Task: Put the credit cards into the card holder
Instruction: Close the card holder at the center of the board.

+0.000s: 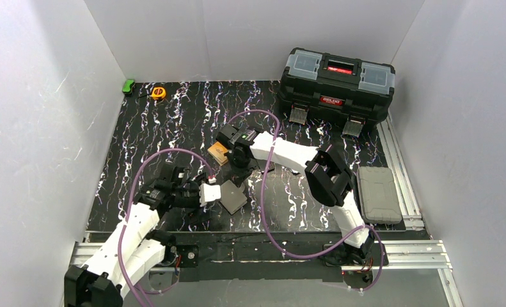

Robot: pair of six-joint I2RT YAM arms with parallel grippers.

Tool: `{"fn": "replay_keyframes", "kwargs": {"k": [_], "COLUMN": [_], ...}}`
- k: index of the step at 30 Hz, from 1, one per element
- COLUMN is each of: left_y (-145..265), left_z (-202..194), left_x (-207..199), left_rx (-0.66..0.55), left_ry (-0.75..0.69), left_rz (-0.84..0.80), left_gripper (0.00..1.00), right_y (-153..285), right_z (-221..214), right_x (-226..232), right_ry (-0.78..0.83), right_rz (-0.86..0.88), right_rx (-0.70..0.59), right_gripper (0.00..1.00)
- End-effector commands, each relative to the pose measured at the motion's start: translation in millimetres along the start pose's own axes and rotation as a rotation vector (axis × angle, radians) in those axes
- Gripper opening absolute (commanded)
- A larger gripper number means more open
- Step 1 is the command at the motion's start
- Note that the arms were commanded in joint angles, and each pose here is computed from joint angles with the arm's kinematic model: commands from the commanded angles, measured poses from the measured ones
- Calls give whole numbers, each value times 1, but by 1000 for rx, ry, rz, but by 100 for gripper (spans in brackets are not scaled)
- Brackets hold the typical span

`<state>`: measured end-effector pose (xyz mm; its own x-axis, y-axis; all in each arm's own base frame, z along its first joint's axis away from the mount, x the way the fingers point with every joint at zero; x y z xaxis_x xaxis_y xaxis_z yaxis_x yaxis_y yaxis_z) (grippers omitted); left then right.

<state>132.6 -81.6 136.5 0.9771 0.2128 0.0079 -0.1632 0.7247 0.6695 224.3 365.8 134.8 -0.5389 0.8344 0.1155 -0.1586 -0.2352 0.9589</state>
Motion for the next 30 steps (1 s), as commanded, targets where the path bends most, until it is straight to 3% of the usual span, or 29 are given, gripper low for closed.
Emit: {"fn": "replay_keyframes", "kwargs": {"k": [1,6,14,23,26,30], "left_y": [-12,-23,-44,-57,-60,-63], "left_z": [0,-7,-11,-10,-11,-15], "left_x": [16,24,22,26,25,22], "left_rx": [-64,-97,-212,-224,-222,-218], "left_ry": [-247,-474,-800,-941,-987,-1023], "left_rz": [41,80,66,-76,-124,-155], "left_gripper": [89,78,73,62,52,29], "right_y": [13,15,19,32,32,30], "right_z": [2,-2,-2,2,3,2], "right_x": [-5,-13,-15,-7,-5,-3], "right_ry": [-22,-53,-51,-52,-51,-47], "right_rz": [40,83,171,245,260,292], "right_rx": [-11,11,20,0,5,15], "right_gripper": [4,1,1,1,1,1]}}
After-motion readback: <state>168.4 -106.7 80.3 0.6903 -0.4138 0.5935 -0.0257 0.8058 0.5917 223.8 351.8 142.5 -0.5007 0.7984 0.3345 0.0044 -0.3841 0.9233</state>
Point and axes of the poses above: each gripper's point midway between its finger pads, its own y axis back along the fingers, its own x axis along the line the jaws close on, z = x × y, the point moved 8 cm from there along y, back along the fingers, and after that the axes turned 6 degrees about y, right-handed, at the moved point
